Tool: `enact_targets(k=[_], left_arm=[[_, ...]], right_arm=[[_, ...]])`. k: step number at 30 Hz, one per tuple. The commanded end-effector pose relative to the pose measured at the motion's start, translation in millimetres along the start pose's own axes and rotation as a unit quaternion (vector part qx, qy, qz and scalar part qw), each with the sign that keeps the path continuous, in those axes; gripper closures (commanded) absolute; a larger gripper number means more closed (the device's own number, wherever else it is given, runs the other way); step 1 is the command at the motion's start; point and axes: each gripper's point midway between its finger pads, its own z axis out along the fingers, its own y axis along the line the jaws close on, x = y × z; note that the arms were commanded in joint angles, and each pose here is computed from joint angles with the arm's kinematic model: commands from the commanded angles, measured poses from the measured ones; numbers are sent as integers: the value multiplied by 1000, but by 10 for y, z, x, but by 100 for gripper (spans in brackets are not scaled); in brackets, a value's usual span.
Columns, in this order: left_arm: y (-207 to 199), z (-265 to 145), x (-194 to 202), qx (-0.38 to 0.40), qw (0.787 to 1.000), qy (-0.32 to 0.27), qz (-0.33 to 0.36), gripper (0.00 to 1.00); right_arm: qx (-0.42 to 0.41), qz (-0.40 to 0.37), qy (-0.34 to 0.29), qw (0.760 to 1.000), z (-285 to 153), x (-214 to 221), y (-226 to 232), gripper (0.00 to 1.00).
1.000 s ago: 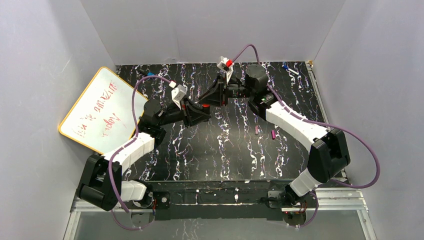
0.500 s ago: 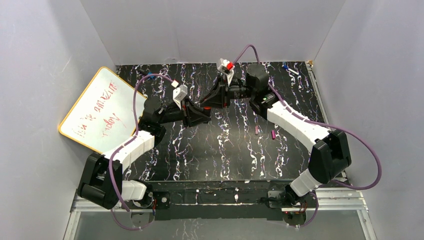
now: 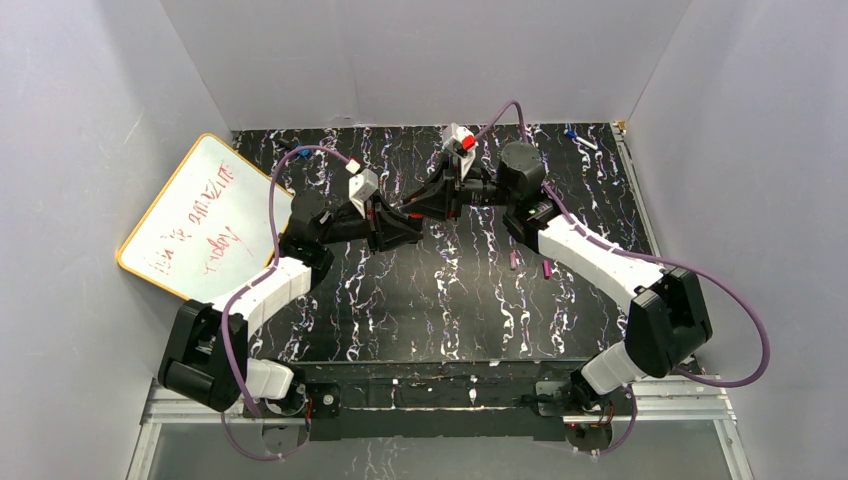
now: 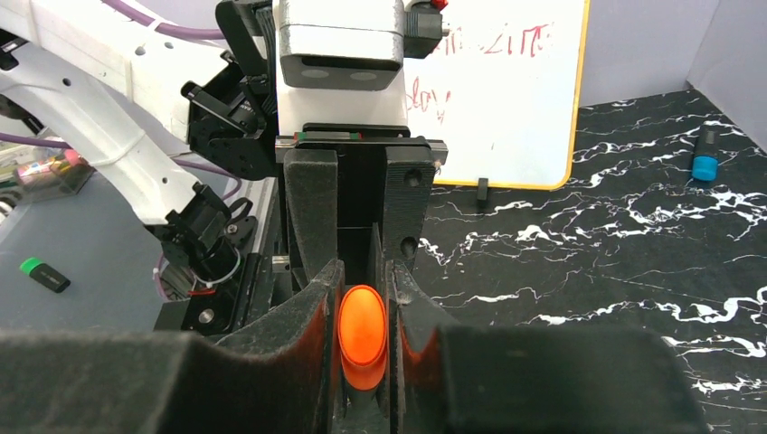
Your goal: Insert the pens into the pen caps
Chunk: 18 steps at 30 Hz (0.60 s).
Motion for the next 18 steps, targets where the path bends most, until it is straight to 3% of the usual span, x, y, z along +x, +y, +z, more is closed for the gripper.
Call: enact_targets(k=[1, 18], left_arm=[[368, -131, -1009, -124, 977, -131, 113, 100], [387, -217, -1173, -142, 970, -154, 127, 100]], right_arm=[[-111, 113, 83, 984, 46, 587, 667, 99], [-115, 136, 105, 978, 79, 906, 811, 99]])
